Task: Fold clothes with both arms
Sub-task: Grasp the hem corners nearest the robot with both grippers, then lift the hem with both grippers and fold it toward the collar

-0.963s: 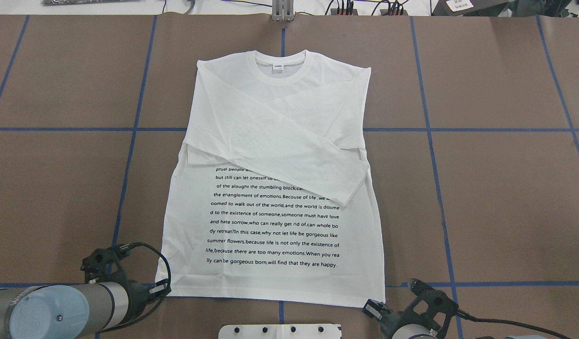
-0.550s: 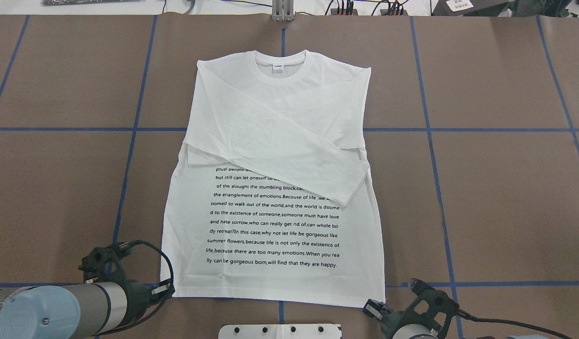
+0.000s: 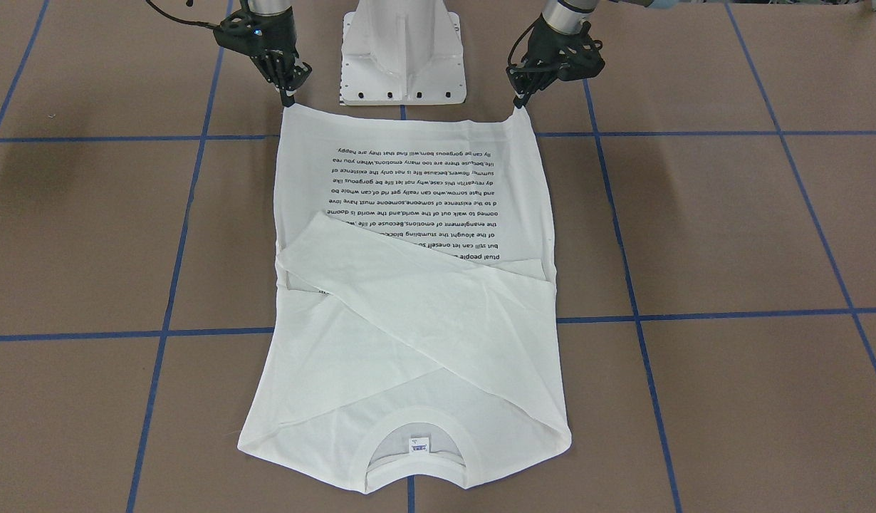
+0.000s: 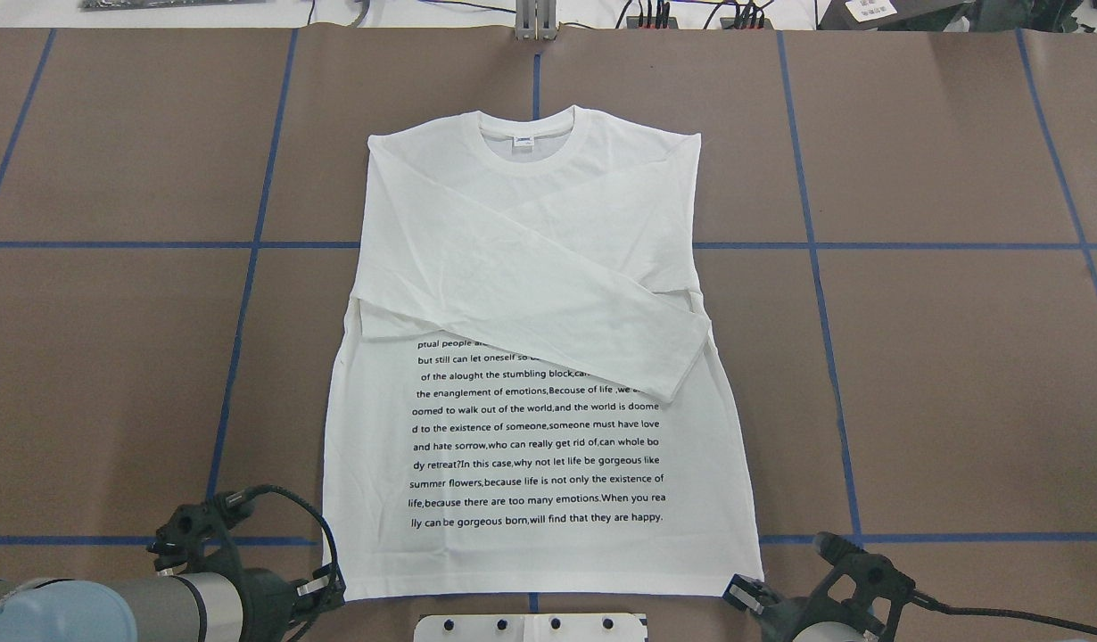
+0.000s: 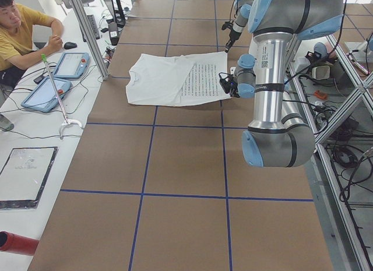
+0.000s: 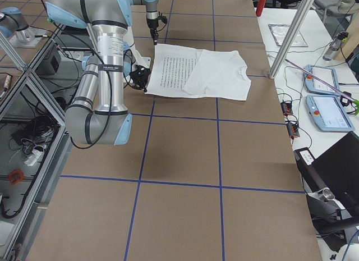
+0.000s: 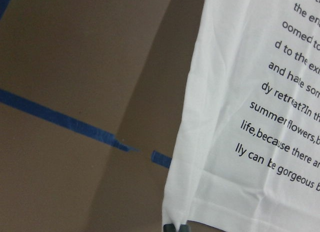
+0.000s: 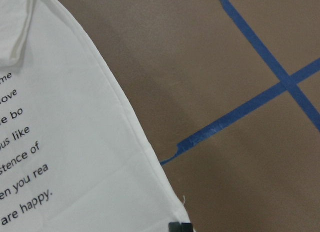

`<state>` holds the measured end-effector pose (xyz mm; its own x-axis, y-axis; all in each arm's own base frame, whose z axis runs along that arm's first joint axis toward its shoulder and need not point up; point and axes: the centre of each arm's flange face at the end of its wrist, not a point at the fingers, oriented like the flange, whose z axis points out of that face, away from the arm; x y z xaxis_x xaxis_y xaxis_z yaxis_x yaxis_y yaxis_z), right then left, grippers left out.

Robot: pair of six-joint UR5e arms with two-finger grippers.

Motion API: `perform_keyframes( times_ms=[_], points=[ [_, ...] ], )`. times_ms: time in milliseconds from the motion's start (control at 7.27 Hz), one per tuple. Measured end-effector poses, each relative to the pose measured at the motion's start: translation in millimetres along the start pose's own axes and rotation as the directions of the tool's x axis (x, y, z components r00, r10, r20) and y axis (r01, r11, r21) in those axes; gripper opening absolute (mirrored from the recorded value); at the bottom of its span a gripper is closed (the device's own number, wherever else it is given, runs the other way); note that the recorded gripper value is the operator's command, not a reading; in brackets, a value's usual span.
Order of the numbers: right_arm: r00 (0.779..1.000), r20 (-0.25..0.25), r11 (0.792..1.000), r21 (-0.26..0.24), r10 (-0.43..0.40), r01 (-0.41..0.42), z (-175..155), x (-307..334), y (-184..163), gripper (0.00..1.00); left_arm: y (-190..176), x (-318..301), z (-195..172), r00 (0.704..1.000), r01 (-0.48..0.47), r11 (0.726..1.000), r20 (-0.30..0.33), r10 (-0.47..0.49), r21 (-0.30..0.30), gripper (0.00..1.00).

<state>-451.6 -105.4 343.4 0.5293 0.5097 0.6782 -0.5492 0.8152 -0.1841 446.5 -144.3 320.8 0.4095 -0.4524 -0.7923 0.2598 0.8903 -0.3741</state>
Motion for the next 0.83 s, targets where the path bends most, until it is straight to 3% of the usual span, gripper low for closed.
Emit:
perform_keyframes(
  times_ms=[275, 550, 825],
  points=[
    [1.000, 0.003, 1.000, -0.005, -0.001, 0.001, -8, 4, -6, 0.00, 13, 0, -2, 1.000, 0.007, 1.000, 0.005, -0.007, -0.019, 0.00],
    [1.000, 0.027, 1.000, 0.000, 0.012, -0.012, -19, -8, -24, 0.00, 1, 21, -33, 0.999, -0.012, 1.000, -0.044, 0.011, -0.006, 0.00],
    [0.998, 0.061, 1.000, 0.011, -0.006, 0.005, -25, -43, -59, 0.00, -41, 56, -56, 0.985, -0.133, 0.988, -0.098, 0.140, 0.082, 0.00]
  ],
)
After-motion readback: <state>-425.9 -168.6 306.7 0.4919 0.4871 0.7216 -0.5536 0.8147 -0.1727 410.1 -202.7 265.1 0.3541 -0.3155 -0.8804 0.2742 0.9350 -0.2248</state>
